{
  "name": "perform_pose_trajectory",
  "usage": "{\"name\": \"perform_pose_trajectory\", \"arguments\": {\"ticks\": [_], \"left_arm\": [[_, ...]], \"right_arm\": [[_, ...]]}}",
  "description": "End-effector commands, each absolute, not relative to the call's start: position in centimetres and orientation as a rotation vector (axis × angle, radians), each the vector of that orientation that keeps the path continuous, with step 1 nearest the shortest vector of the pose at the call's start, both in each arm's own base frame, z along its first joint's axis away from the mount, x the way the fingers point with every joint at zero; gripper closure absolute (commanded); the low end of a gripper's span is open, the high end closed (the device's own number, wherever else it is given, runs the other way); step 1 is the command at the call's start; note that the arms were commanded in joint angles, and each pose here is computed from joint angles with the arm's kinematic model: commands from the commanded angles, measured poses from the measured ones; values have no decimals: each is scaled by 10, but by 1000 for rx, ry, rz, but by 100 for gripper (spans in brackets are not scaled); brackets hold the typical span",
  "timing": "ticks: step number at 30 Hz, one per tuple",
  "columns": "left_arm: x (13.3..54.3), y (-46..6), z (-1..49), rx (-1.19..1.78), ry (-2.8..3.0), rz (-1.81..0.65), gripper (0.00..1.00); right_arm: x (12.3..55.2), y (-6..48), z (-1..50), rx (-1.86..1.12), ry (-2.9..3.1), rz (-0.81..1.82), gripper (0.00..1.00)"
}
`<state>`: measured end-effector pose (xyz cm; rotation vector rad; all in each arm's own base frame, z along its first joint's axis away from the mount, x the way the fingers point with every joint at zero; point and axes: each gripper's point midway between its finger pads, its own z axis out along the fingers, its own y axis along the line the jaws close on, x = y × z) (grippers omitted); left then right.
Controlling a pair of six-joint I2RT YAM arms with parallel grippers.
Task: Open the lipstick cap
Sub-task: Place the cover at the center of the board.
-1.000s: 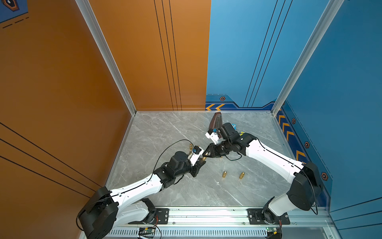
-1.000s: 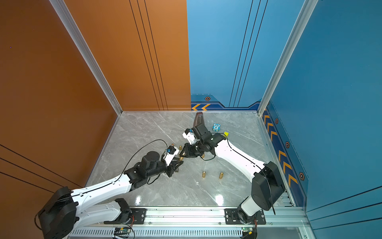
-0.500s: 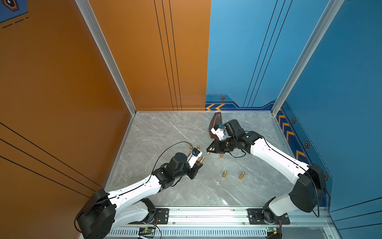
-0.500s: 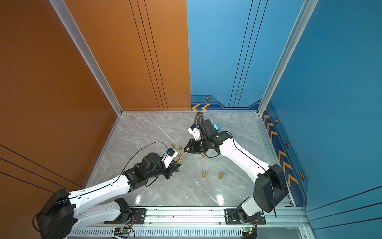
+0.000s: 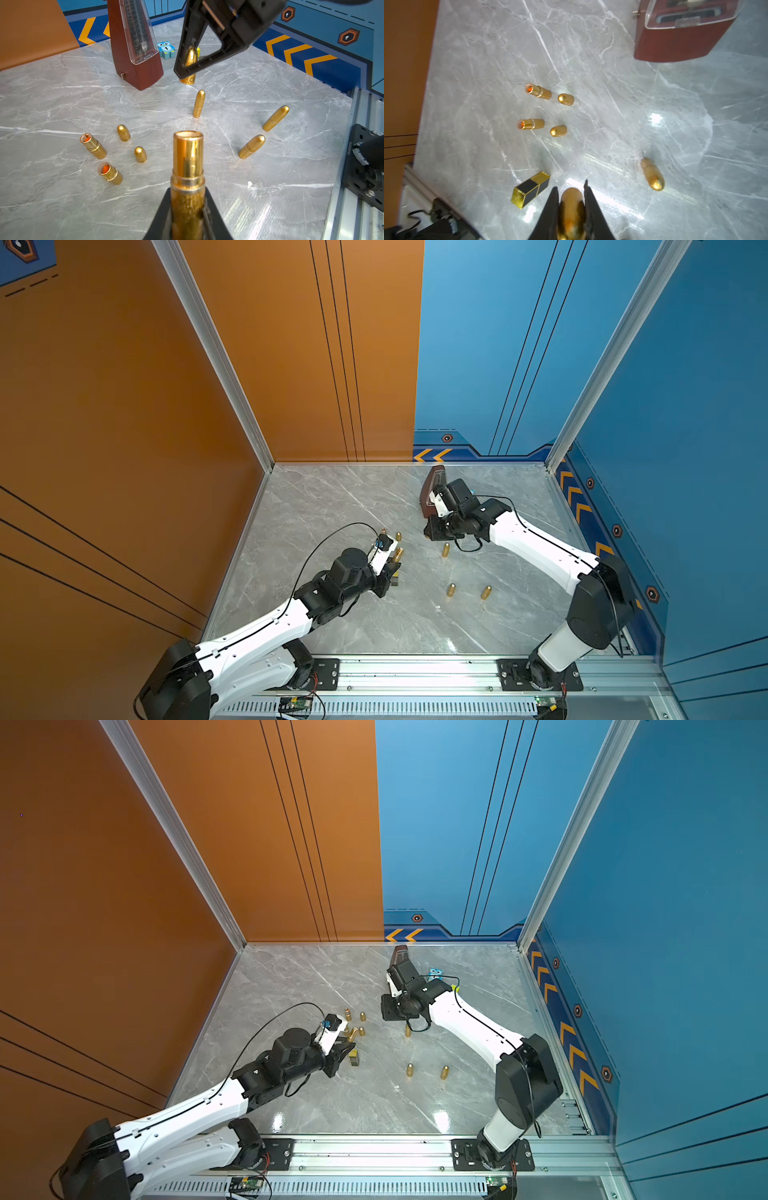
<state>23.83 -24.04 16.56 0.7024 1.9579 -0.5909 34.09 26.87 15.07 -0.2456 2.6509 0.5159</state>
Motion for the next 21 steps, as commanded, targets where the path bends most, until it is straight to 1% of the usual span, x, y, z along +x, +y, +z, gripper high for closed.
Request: {"name": "perform_pose_trajectory", "arguments": {"ticks": [1,6,16,18,19,21], "left_arm": [[246,-230,160,646,1982,-539,100],[253,-222,162,599,1969,-511,100],[263,-210,164,532,1948,-496,100],[265,-209,164,524,1952,-500,100],[265,-209,165,519,1952,-503,100],[266,-209,166,517,1950,-505,100]], "right_arm": [[361,258,132,-244,2648,293,81],[379,265,105,-266,2661,196,82],[415,278,74,-279,2653,126,82],[419,277,75,-266,2653,139,82],[418,275,59,-264,2684,126,82],[417,276,52,-269,2698,145,82]]}}
